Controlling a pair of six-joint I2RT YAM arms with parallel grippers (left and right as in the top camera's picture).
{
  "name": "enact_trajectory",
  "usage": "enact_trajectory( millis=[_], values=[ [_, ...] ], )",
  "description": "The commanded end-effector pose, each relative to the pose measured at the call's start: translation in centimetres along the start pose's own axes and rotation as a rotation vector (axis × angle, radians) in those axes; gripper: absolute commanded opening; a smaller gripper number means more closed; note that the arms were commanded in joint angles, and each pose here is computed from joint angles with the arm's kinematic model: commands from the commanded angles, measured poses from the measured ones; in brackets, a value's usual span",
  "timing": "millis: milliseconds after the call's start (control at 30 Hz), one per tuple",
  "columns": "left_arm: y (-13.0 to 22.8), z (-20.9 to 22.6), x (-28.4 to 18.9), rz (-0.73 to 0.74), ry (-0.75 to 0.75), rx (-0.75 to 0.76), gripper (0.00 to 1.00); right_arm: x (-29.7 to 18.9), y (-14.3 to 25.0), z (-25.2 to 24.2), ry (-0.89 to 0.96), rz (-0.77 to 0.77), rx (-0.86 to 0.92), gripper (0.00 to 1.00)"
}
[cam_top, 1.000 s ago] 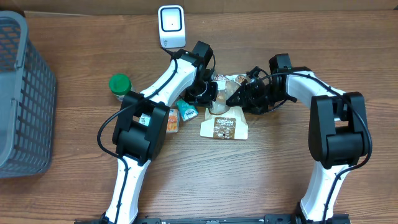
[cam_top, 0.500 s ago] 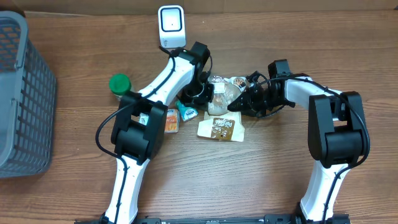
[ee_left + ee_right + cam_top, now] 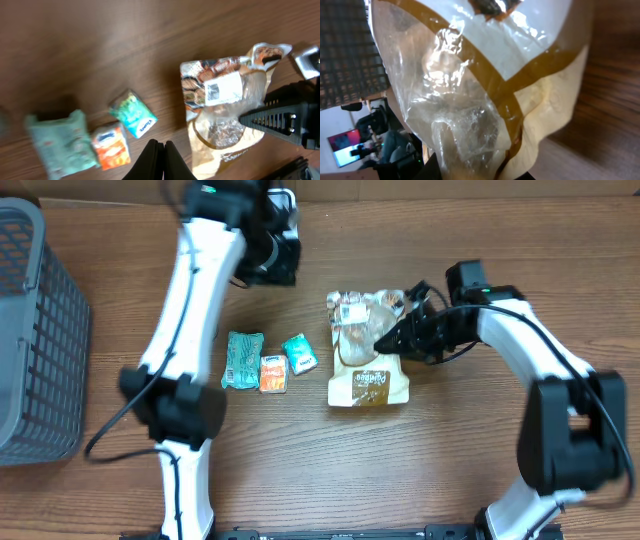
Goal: Scan the item barcode
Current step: 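Grasp the mushroom bag with both grippers and lift it upright, then release the left gripper and lift the bag with the right gripper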
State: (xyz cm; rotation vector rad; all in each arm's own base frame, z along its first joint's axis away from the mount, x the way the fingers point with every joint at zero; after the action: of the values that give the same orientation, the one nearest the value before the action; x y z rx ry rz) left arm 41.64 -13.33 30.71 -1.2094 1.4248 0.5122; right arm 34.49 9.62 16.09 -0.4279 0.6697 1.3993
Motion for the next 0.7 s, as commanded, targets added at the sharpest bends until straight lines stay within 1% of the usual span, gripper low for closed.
enact_trajectory(
  millis=[0,167,267,300,333,400,467,600,667],
  values=[
    [1.1,-0.1,-7.4,-0.157,-0.07,0.056,0.04,-3.2,1.1,3.6,-0.04,-0.079,-0.119,0.04],
    [4.1,3.0,-13.0,-0.217,-0.231,-0.045,0.06,-5.4,3.0,5.5,-0.054,-0.117,-0.166,0.04],
    [6.1,5.7,-15.1,-0.215,-0.319,-0.109,0.12,-6.4,4.0,6.3,-0.06,-0.133,-0.184,0.04],
    [6.6,6.8,-15.7,-0.212,-0.343,-0.102,0.13,-6.7,4.4,6.5,-0.061,-0.138,-0.189,0.04],
    [7.3,8.1,-16.2,-0.203,-0.368,-0.071,0.11,-7.1,4.8,6.7,-0.053,-0.144,-0.191,0.04],
    [8.1,9.6,-16.7,-0.185,-0.393,-0.03,0.09,-7.4,5.1,6.7,-0.031,-0.155,-0.184,0.04],
    [8.9,11.0,-17.3,-0.175,-0.414,-0.025,0.07,-7.6,5.4,6.7,-0.018,-0.161,-0.181,0.04],
    [10.4,13.2,-18.4,-0.179,-0.444,-0.092,0.13,-7.7,5.6,6.8,-0.018,-0.159,-0.179,0.04],
    [11.1,14.0,-18.9,-0.184,-0.455,-0.127,0.2,-7.7,5.6,6.8,-0.024,-0.158,-0.177,0.04]
  ],
)
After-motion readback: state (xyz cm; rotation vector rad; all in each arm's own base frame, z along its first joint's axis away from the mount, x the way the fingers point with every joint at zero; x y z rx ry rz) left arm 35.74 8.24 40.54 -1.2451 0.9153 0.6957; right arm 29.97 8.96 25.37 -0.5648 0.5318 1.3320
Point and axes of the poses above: each gripper's point midway between its finger pads, its own x axis out along the fingers, its own z axis along the line the jaws close on, y = z × x, the point moved 9 cm from there along -x, back along the fingers, and after that the axes turned 15 degrees about x, right-handed, at the moved point
